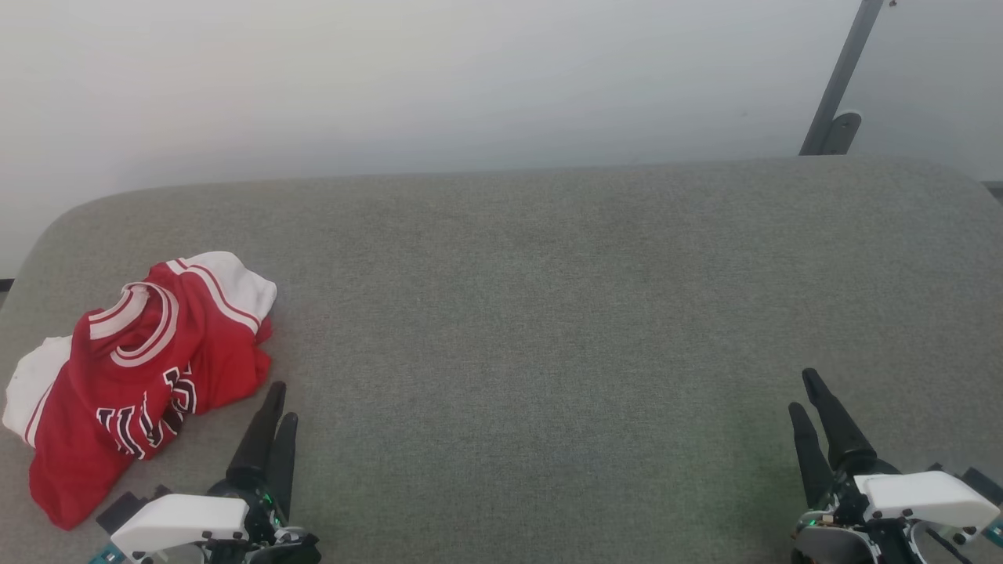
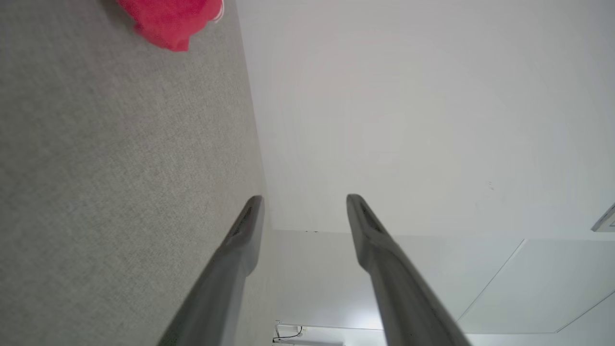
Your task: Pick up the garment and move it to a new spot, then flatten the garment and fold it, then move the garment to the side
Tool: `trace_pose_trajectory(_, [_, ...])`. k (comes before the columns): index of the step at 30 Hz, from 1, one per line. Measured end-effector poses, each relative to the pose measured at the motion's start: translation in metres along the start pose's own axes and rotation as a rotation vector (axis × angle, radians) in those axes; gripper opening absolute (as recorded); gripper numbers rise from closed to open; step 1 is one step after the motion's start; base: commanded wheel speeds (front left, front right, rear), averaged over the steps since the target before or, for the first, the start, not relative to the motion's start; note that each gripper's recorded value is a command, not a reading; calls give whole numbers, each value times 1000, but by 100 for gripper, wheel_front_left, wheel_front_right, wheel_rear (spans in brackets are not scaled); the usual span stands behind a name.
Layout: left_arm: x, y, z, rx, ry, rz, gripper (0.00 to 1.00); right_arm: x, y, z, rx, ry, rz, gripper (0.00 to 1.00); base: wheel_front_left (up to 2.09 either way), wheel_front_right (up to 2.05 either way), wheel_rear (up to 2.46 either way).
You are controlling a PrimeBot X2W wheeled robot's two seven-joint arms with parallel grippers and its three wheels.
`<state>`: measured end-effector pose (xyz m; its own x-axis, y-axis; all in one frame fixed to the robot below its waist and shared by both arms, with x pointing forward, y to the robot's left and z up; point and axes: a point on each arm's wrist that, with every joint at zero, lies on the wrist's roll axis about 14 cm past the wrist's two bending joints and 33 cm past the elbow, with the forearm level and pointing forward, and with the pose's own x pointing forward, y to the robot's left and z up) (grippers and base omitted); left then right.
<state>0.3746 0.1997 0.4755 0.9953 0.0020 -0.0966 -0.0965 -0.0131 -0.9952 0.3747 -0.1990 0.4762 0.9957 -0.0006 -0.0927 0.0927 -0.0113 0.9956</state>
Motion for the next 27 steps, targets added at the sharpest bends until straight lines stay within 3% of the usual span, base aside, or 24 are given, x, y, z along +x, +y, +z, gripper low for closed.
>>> trace_pose_trajectory(10, [0,-4,8,43,-39,-9,100,4,4,3,-48,-15,6,100,0,0,0])
trace_pose_trajectory(18, [1,-7,15,197,-59,-9,100,10,11,7,-167,-28,19,100,0,0,0])
trace_pose_trajectory(27, [2,-14,24,405,-101,-17,100,17,21,8,-388,-20,42,100,0,0,0])
